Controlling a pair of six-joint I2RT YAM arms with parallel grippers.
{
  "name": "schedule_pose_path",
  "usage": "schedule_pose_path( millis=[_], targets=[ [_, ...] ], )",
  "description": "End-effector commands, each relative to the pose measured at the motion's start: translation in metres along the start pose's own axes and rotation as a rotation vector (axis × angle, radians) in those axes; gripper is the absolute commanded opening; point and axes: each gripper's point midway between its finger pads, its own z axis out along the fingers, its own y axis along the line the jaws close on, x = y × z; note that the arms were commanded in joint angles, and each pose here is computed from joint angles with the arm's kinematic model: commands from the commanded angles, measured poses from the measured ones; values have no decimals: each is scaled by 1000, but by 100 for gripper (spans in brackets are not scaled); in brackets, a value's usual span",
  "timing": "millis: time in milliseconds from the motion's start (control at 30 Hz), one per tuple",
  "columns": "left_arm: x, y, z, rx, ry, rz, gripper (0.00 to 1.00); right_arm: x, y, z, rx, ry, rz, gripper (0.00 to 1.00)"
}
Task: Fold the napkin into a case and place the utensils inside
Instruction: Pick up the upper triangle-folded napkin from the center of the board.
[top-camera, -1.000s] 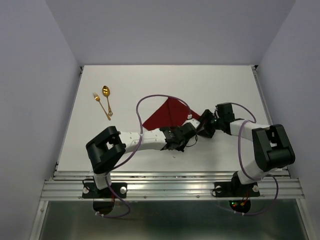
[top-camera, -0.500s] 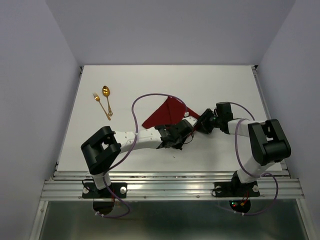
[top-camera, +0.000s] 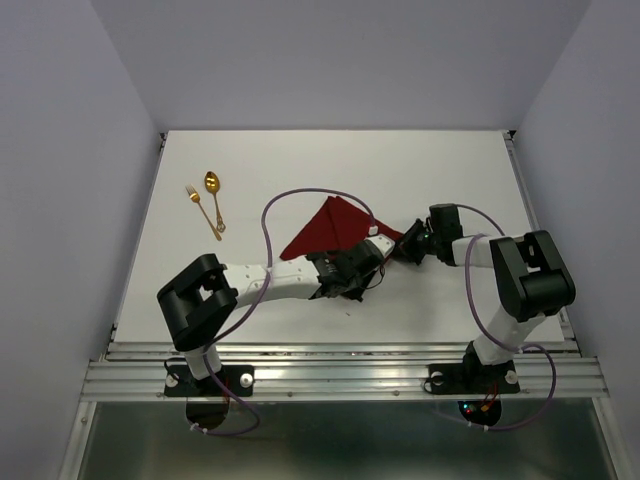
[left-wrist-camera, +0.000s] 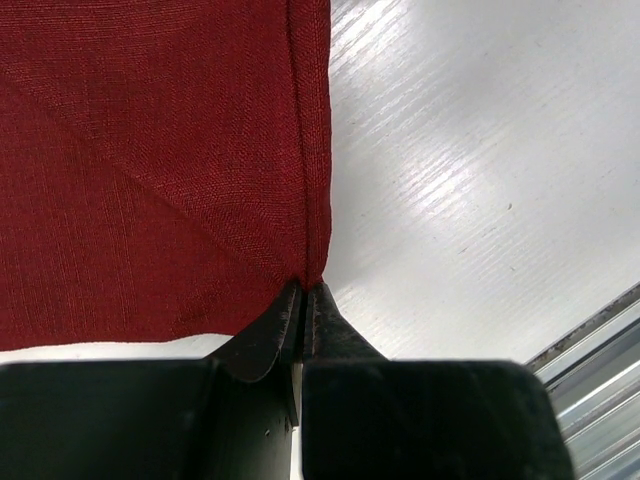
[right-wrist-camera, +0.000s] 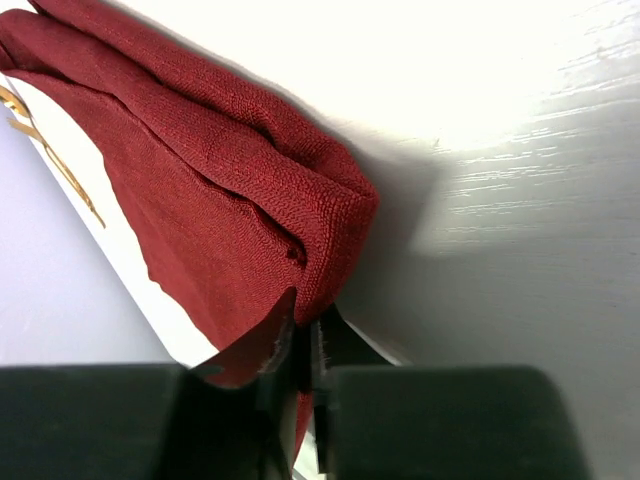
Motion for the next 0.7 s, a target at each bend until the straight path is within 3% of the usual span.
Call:
schedule_pose_path(
  millis=[0,33,67,133,167,233,267,300,433,667],
  targets=[
    [-9,-4,-12,36,-41,20,0,-6,-16,4,59,-48,-9,5],
    [-8,-7,-13,53,-32,29,0,-7,-14,2,54,-53,-8,3],
    [-8,-7,-13,55,-27,33,14,-6,-16,1,57,-55,-8,1],
    [-9,-5,-15,43,-15,37,28,-5,-14,-2,52,-58,-9,1],
    [-14,-7,-18,40,-28,41,44,-4,-14,-3,49,-58,-10,1],
    [-20,-4,-24,1,-48,49,61,-2,-13,-7,46,-59,-5,1],
    [-21,-6,-26,-11,-53,59,77,-2,-13,-8,44,-60,-5,1],
    [-23,-6,-27,-26,-62,64,82,-1,-14,-9,48,-57,-5,1],
    [-33,-7,-32,-130,-135,86,87,1,-13,-13,45,-57,-6,1],
    [-34,-30,-25,-125,-168,110,86,2,-11,-14,35,-56,-5,1]
  ],
)
